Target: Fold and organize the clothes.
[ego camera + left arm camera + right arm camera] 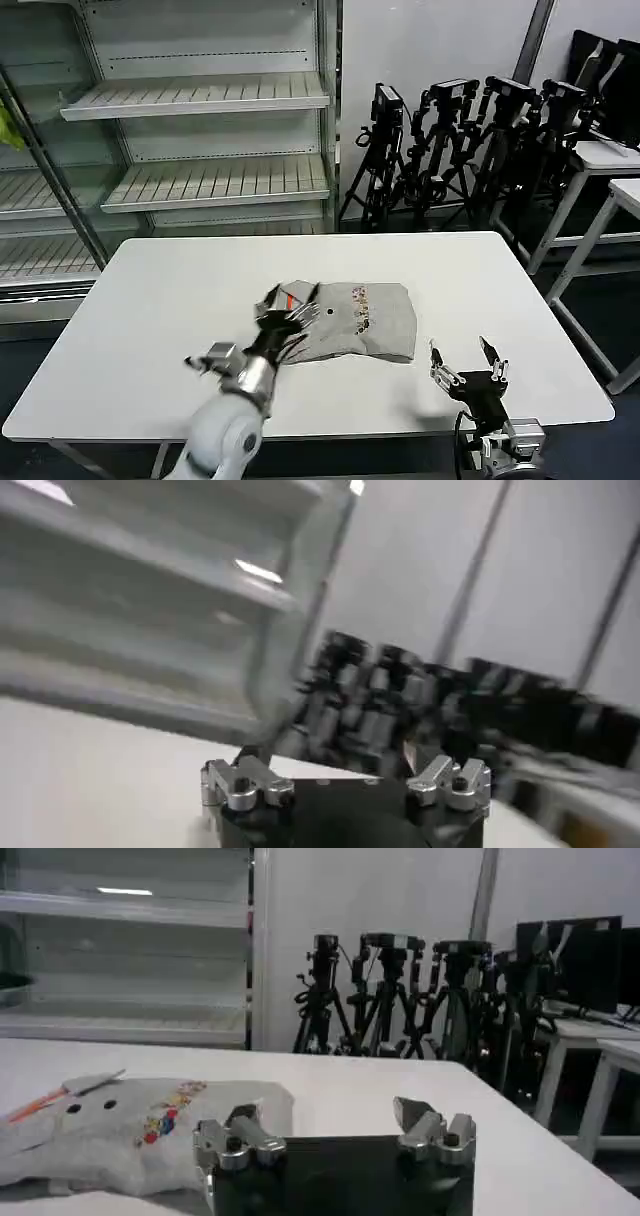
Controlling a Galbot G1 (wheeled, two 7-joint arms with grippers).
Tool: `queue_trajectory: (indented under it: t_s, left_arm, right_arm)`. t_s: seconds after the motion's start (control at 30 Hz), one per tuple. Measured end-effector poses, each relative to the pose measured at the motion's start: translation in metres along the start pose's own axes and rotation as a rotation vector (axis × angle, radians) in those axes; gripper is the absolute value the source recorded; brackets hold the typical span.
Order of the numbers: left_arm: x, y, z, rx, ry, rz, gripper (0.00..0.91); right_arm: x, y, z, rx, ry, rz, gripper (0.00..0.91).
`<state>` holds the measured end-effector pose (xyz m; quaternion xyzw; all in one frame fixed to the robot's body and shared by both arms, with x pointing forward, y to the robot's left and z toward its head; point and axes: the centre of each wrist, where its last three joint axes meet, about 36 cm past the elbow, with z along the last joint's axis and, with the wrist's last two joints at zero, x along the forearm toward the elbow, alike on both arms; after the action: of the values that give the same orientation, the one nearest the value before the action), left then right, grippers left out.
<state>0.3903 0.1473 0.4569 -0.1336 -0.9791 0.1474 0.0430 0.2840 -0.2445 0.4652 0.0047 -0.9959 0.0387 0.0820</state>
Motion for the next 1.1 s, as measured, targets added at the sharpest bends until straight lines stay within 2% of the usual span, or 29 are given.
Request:
queue_trajectory:
  t_s: [0.13,0.3,0.6,1.1]
  left_arm:
    - [0.036,0.012,0.008,-0.13,-0.047,-0.109,0.907]
    - [0.072,0.016,0.015,-0.215,-0.054,-0.183,0.907]
    - [0.111,0.009,0.017,-0.265,-0.035,-0.201,0.907]
    - [0.132,0.007,0.016,-0.284,-0.018,-0.205,0.907]
  right_arm:
    - [-0.002,0.002,0.002,0.001,-0.023,0.012,0.907]
    - [0.0,0.005,0.002,-0.007,-0.049,0.023,0.907]
    - [0.005,0.008,0.001,0.002,-0.078,0.025,0.907]
    - [0.005,0.012,0.003,0.017,-0.094,0.018,0.907]
